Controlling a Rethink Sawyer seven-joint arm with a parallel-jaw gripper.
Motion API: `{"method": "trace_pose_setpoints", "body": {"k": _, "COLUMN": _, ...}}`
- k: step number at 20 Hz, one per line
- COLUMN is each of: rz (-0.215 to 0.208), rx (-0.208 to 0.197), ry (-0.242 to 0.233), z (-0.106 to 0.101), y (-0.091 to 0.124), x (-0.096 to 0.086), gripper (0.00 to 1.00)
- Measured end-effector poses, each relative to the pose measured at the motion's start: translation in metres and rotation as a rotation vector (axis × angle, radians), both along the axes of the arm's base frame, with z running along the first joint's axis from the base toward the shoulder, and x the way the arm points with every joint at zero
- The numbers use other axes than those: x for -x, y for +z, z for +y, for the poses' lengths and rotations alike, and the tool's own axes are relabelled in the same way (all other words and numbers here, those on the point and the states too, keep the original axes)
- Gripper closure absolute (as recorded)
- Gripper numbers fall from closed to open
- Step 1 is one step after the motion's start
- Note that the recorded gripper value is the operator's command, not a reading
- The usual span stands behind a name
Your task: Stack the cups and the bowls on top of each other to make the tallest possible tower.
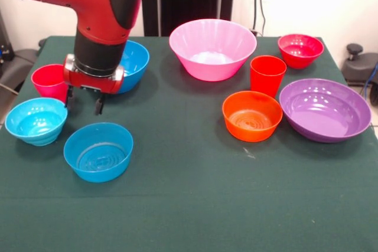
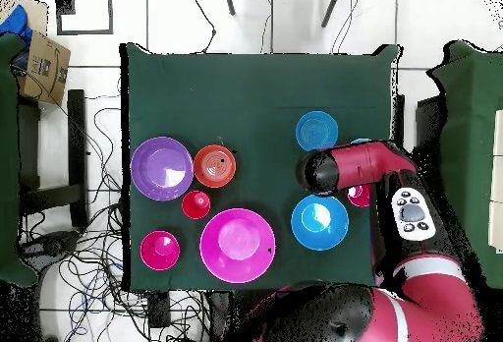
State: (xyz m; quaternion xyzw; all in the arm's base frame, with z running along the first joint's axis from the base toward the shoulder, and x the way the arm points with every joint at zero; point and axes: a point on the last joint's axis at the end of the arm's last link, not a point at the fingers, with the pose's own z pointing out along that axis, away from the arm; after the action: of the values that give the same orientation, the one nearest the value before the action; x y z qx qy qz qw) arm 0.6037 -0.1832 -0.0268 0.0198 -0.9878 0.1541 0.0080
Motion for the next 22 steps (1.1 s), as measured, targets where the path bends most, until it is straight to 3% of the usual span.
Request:
{"method": "trace_pose_setpoints", "body": {"k": 13, "rz": -0.035, "rx": 0.001, "ry": -0.039, "z": -0.026, "y": 0.007, "x": -0.009, "gripper": 0.00}}
{"method": "trace_pose_setpoints", "body": {"k": 22, "rz": -0.031, "rx": 0.032, "ry": 0.008, "z": -0.029, "y": 0.002, "x": -0.009, "gripper": 0.00}}
